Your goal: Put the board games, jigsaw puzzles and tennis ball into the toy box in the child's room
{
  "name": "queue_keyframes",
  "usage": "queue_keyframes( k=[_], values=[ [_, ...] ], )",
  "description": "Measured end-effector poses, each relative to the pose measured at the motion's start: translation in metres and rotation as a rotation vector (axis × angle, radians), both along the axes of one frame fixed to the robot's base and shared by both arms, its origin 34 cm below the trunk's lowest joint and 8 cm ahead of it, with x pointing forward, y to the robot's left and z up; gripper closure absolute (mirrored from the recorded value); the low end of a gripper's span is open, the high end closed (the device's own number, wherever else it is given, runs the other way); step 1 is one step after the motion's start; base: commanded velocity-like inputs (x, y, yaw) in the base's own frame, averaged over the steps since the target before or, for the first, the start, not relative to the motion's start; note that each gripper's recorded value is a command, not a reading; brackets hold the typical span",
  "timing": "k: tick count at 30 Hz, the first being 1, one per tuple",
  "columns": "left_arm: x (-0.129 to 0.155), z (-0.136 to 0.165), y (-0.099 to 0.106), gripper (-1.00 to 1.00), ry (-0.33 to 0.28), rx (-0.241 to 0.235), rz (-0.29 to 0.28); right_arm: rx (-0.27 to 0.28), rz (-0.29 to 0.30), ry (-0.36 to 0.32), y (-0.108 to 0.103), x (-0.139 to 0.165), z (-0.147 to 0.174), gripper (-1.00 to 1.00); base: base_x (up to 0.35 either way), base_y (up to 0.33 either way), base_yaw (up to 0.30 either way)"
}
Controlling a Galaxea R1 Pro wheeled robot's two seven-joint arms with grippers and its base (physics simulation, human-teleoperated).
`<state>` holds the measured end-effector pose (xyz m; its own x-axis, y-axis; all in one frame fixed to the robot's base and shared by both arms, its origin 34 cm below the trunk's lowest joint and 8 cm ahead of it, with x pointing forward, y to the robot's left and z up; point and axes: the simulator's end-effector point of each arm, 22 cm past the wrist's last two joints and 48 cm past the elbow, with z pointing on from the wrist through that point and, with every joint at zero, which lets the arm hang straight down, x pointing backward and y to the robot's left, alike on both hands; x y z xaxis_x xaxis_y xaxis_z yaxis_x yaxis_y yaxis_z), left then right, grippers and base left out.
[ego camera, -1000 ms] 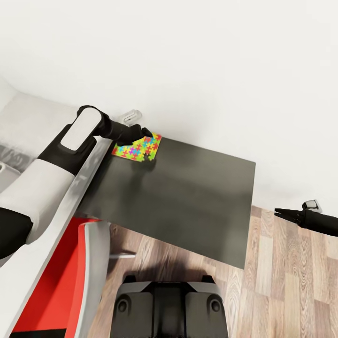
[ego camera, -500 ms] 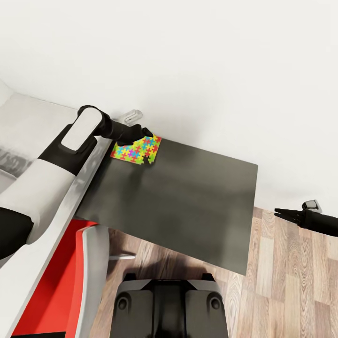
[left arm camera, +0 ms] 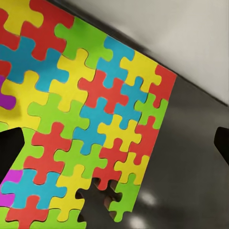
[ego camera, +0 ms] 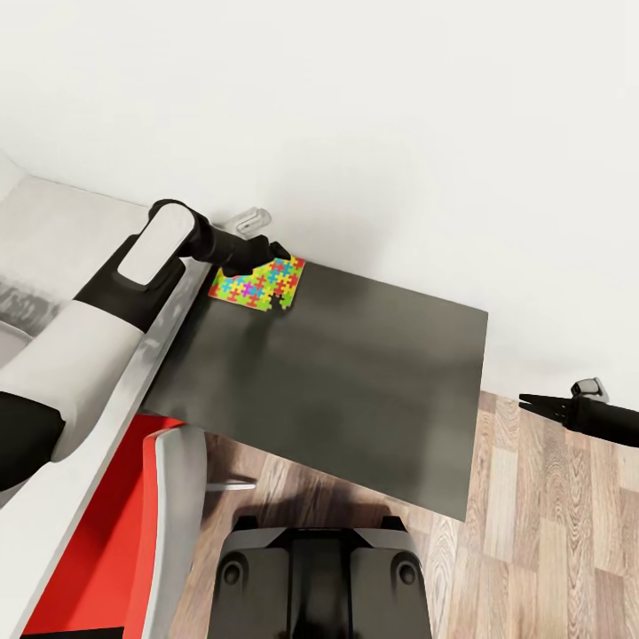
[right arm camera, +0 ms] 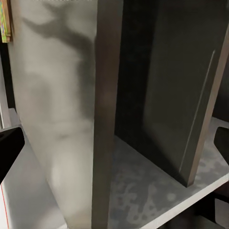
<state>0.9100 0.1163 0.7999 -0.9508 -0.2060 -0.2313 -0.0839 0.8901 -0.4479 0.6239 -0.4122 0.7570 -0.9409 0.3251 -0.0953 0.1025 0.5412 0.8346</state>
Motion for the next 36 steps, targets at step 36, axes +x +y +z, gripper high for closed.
queue_keyframes(
  k=[36],
  values=[
    [-0.021,-0.008,-0.012,-1.0,-0.025,0.045,-0.077,-0.005,0.0,-0.002,-0.004,0.0,0.003,-1.0,0.0,0.0,0.0]
  ],
)
